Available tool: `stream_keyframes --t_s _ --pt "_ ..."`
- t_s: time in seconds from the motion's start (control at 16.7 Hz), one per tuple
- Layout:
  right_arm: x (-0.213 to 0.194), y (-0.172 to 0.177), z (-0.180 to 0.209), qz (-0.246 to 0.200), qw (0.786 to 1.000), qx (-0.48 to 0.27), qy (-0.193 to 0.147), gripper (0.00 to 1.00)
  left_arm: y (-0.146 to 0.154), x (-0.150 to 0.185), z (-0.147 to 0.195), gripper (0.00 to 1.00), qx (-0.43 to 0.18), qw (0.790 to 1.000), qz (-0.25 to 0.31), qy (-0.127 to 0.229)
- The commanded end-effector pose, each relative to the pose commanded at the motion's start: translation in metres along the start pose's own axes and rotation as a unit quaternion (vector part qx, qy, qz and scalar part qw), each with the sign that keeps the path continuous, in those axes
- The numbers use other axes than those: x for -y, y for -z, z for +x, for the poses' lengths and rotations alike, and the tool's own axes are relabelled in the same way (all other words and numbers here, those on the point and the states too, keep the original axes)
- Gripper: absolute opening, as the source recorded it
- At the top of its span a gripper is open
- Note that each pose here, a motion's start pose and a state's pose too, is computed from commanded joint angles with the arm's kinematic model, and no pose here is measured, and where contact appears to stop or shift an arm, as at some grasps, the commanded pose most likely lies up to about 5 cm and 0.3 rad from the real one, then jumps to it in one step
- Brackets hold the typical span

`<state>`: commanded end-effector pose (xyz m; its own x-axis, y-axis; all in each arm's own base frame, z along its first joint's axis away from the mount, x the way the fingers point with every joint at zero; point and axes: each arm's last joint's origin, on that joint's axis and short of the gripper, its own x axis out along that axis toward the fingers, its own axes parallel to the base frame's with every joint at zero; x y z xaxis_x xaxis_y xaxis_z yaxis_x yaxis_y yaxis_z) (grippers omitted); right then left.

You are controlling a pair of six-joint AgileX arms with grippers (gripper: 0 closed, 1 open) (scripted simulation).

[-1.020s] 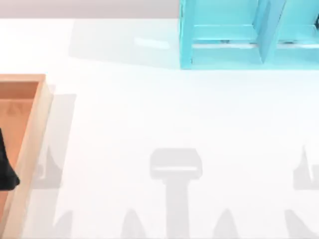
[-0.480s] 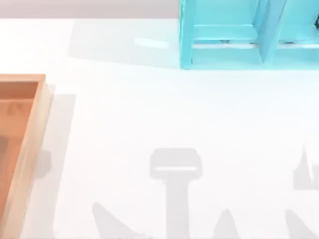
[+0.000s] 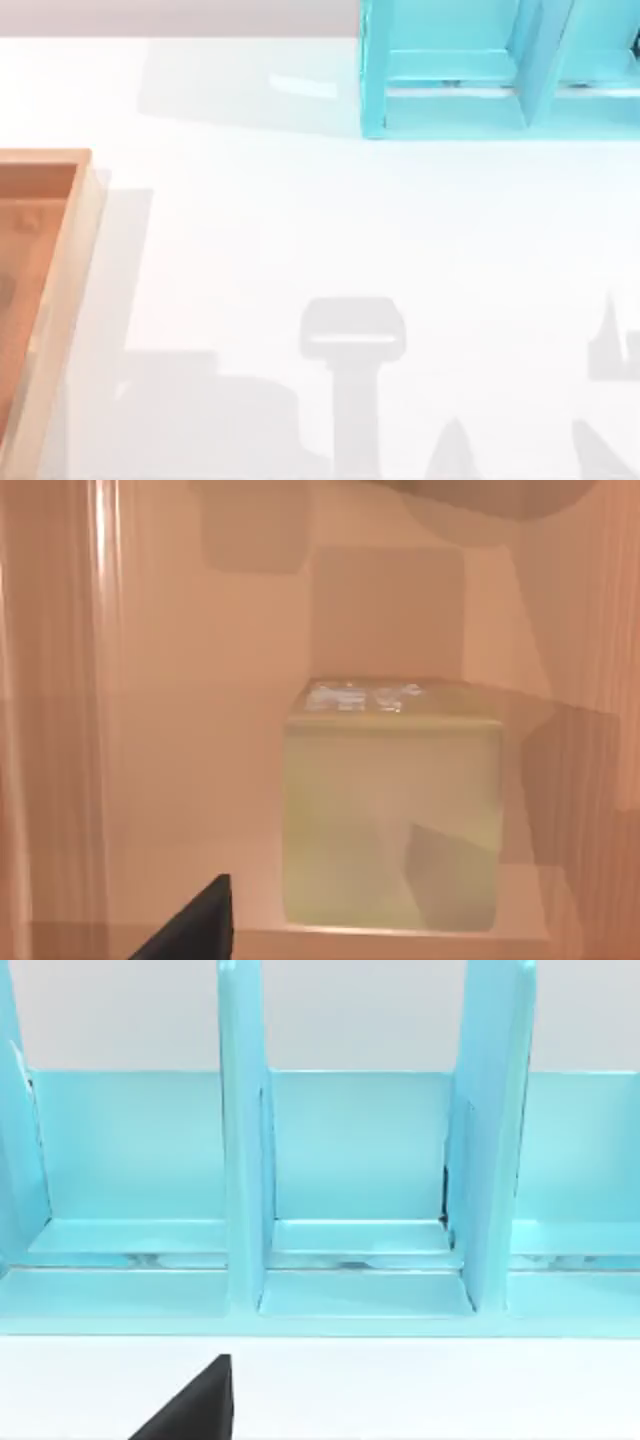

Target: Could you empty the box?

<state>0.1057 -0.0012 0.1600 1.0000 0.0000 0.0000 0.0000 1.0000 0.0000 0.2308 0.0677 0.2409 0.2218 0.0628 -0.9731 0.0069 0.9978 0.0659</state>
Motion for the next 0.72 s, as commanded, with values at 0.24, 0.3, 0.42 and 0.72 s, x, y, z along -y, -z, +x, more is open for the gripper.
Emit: stream_keyframes --t_s 0.24,0.3,0.42,0.72 --pt "0.000 0.000 0.000 0.000 1.000 0.000 0.000 1.00 -0.024 -0.023 0.007 1.00 -0.091 0.995 0.002 0.027" --pt "0.000 0.000 0.000 0.000 1.000 0.000 0.000 1.00 -0.027 -0.026 0.008 1.00 -0.102 0.994 0.002 0.031" --pt "0.000 0.000 0.000 0.000 1.000 0.000 0.000 1.00 -0.029 -0.029 0.008 1.00 -0.111 0.993 0.002 0.034" --pt "0.000 0.000 0.000 0.000 1.000 0.000 0.000 1.00 -0.029 -0.027 0.009 1.00 -0.110 0.993 0.004 0.034"
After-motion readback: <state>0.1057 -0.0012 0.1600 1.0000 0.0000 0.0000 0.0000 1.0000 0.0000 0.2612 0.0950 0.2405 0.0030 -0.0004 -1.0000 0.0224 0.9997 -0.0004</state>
